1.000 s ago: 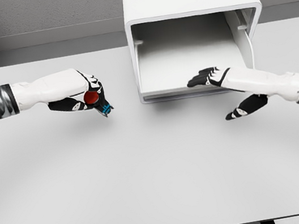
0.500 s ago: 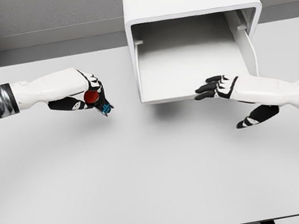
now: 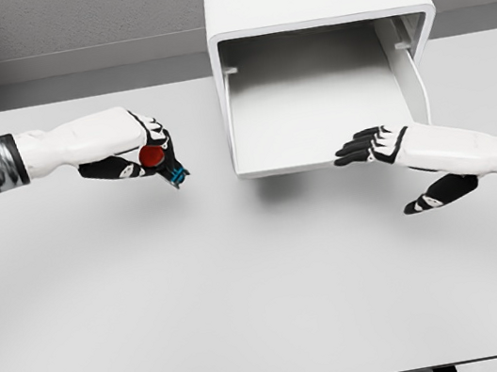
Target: Slide open multi-storey tabletop storage cabinets and put open load switch and slide close multi-storey tabletop storage cabinets
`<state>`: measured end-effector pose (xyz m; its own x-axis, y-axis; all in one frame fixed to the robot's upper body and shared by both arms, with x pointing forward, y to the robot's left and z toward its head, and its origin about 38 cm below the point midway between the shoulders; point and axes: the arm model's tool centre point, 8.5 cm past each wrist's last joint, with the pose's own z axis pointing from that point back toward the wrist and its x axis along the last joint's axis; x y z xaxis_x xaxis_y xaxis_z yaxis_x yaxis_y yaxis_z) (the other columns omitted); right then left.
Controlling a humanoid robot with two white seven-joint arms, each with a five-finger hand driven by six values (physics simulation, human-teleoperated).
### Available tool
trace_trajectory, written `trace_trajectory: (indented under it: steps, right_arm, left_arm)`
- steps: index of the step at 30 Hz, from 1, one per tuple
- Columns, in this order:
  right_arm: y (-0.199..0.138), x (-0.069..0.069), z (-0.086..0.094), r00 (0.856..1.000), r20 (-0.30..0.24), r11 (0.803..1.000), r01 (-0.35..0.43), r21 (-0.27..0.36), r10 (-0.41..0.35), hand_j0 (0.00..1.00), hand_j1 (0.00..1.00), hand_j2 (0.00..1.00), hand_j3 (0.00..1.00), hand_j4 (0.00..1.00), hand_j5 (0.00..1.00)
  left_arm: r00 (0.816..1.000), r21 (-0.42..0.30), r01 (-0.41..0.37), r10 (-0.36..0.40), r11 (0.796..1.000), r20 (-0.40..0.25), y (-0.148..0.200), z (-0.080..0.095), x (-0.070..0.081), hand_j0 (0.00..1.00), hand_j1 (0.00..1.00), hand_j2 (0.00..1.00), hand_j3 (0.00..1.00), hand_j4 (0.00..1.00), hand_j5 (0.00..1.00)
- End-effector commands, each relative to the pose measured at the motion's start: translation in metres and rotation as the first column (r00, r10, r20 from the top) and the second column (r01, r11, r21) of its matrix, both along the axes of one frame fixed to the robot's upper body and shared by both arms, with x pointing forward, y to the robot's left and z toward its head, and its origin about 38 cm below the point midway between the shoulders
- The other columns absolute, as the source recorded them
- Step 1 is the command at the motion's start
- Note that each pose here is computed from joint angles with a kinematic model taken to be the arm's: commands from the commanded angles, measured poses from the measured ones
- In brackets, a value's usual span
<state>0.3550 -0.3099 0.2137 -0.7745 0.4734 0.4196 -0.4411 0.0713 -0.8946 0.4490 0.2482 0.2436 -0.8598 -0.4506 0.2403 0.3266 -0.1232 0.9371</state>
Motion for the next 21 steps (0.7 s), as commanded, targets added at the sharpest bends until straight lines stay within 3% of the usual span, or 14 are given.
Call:
trace_trajectory:
  steps: [1,9,11,14,16,18,21]
  right_arm:
    - [-0.002,0.0,0.002,1.0,-0.002,1.0,0.006,0.005,-0.006,1.0,1.0,1.0,1.0,1.0,1.0]
    - [-0.006,-0.001,0.002,1.0,-0.005,1.0,0.011,-0.008,-0.011,1.0,1.0,1.0,1.0,1.0,1.0]
    - [-0.02,-0.002,0.01,0.998,0.02,0.999,0.053,-0.007,-0.052,1.0,1.0,1.0,1.0,1.0,1.0]
    - [-0.023,-0.002,0.012,0.998,0.024,0.998,0.059,-0.014,-0.058,1.0,1.0,1.0,1.0,1.0,1.0]
    - [-0.025,0.0,0.018,0.997,0.042,0.998,0.066,-0.006,-0.066,1.0,1.0,1.0,1.0,1.0,1.0]
    - [-0.027,0.004,0.028,0.993,0.077,0.996,0.083,0.021,-0.084,1.0,1.0,1.0,1.0,1.0,1.0]
    - [-0.029,0.006,0.036,0.992,0.081,0.994,0.091,0.065,-0.096,1.0,1.0,1.0,1.0,1.0,1.0]
  left_arm:
    - [1.0,-0.009,-0.001,0.001,1.0,0.0,-0.001,0.002,0.0,0.43,0.43,0.43,0.43,0.43,0.43]
    - [0.999,0.0,0.006,-0.006,1.0,-0.045,-0.002,-0.018,-0.006,0.43,0.43,0.43,0.43,0.43,0.43]
    - [0.999,-0.003,0.014,-0.014,1.0,-0.048,-0.004,-0.018,-0.01,0.43,0.43,0.43,0.43,0.43,0.43]
    - [0.999,-0.014,0.044,-0.044,0.999,-0.015,-0.012,-0.002,-0.011,0.43,0.43,0.43,0.43,0.43,0.43]
    - [0.997,-0.018,0.074,-0.073,0.997,0.034,-0.021,0.021,-0.01,0.43,0.43,0.43,0.43,0.43,0.43]
    - [0.995,-0.012,0.077,-0.076,0.997,0.071,-0.017,0.038,-0.01,0.44,0.44,0.44,0.44,0.44,0.44]
    - [0.991,-0.004,0.074,-0.073,0.997,0.115,-0.012,0.059,-0.01,0.44,0.44,0.44,0.44,0.44,0.44]
